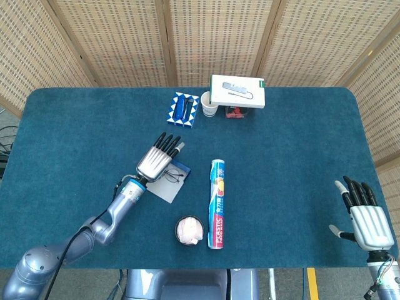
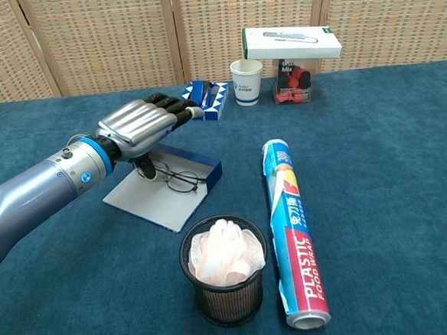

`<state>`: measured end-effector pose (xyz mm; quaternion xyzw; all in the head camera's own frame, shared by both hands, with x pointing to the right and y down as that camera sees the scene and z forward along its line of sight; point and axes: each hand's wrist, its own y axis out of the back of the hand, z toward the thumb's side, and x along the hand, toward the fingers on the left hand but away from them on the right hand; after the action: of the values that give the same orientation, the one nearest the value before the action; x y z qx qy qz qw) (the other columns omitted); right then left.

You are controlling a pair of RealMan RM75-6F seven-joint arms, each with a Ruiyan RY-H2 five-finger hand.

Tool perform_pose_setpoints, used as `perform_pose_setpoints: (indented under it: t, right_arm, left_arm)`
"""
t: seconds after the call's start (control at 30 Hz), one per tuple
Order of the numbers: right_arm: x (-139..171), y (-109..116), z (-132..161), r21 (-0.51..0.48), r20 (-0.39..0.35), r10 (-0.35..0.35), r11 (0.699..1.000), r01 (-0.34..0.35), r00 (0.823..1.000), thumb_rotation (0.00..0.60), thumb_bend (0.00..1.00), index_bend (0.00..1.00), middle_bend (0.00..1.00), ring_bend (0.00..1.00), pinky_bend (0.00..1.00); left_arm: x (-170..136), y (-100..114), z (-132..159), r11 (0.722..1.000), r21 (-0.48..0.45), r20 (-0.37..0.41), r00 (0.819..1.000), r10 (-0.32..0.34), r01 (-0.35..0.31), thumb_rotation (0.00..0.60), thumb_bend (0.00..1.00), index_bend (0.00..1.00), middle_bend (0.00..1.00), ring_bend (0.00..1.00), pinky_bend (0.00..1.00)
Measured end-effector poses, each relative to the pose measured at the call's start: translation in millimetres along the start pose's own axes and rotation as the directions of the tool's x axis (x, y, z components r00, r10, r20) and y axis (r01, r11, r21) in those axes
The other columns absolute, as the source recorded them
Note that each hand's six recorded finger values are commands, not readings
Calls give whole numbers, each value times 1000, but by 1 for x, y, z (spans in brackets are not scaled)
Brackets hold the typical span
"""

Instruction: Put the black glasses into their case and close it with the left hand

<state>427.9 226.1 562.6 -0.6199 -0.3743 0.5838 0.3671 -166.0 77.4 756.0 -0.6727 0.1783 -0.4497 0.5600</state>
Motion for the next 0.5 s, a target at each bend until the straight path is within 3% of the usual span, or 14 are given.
perform_pose_setpoints:
  t: [0.5]
  right_arm:
    - [0,0,0,-1,1,3,1000,-3,1000,600,0,0,0,0,0]
  left_arm:
    - [11,3,3,1000,1,7,1000,15,-15,600,188,0,0,0,0]
